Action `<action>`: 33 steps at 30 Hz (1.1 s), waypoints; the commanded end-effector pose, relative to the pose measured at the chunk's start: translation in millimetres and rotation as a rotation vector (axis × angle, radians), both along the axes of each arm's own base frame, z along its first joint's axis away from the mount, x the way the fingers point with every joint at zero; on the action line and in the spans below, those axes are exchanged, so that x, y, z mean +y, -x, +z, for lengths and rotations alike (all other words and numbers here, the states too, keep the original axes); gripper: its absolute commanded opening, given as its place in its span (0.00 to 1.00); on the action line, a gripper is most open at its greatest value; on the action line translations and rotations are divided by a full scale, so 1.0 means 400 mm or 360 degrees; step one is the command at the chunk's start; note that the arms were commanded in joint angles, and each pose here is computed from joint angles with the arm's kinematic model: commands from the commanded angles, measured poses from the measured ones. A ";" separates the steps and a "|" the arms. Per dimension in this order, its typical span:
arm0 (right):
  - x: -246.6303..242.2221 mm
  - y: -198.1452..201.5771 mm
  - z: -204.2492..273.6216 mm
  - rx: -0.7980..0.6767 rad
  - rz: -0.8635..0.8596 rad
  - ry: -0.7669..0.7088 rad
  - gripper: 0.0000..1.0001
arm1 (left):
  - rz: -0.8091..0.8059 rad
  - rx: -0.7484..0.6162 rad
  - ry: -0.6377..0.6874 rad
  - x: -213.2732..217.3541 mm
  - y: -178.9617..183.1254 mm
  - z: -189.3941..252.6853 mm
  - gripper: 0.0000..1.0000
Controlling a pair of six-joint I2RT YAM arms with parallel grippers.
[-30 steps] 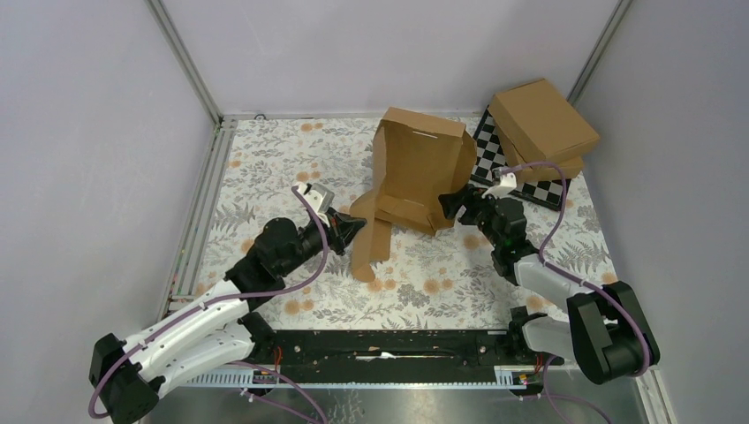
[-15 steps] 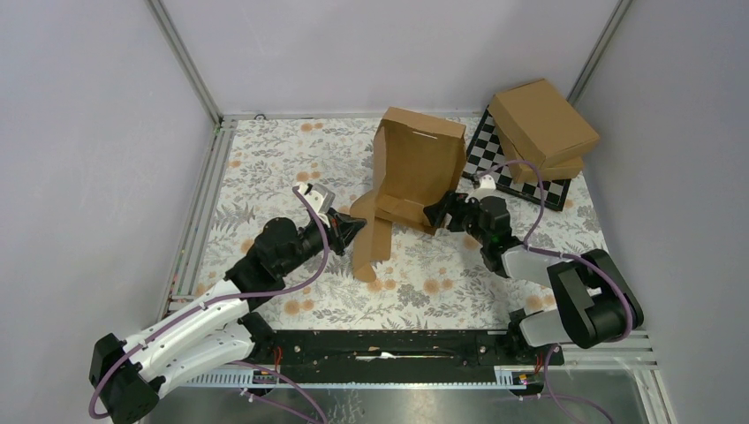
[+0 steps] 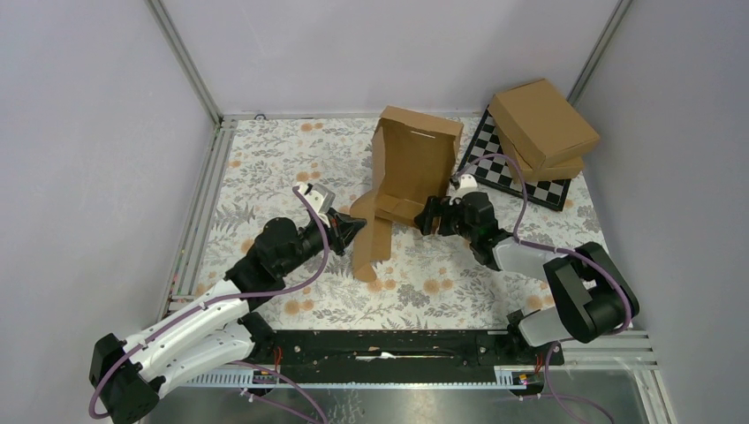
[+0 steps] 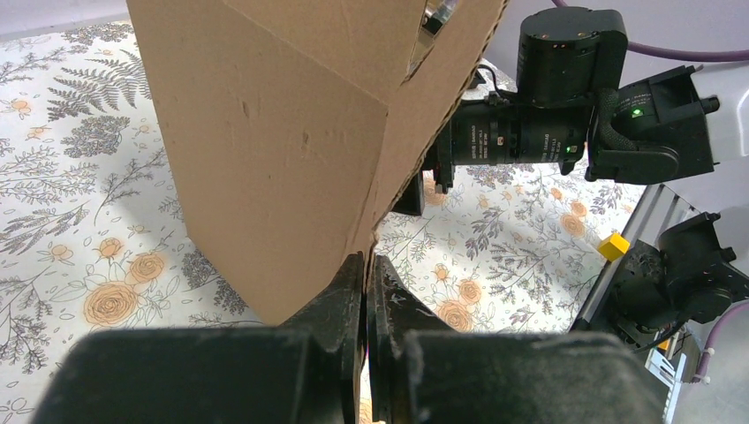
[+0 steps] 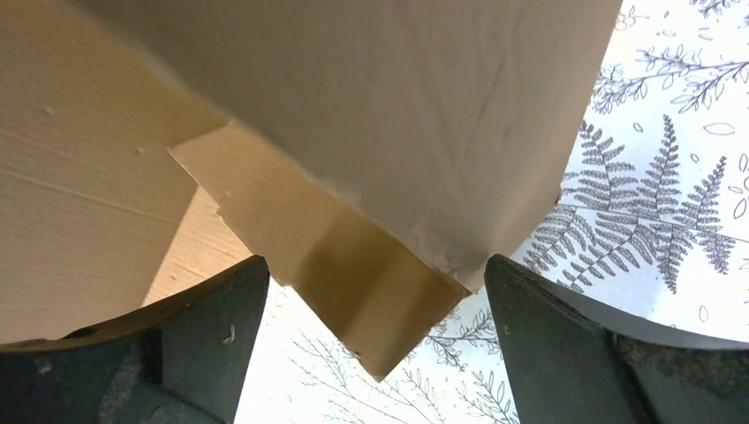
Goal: Fold the paper box
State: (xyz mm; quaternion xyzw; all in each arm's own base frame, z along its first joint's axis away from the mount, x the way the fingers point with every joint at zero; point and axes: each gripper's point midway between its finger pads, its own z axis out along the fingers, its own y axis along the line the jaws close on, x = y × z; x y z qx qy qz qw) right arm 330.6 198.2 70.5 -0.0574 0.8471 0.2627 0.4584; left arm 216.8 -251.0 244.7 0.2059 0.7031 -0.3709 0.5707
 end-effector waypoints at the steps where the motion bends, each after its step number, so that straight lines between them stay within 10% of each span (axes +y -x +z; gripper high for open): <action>1: 0.001 0.009 -0.029 0.0054 0.0077 0.0178 1.00 | -0.0013 0.0066 -0.0023 -0.004 0.007 -0.012 0.00; 21: -0.002 -0.058 -0.012 -0.0365 0.0269 0.0454 1.00 | 0.0049 0.0106 -0.0045 0.005 -0.006 -0.013 0.00; 33: -0.099 -0.116 0.061 -0.0308 -0.0043 0.0153 1.00 | 0.0114 0.0115 -0.0095 -0.007 -0.045 -0.004 0.00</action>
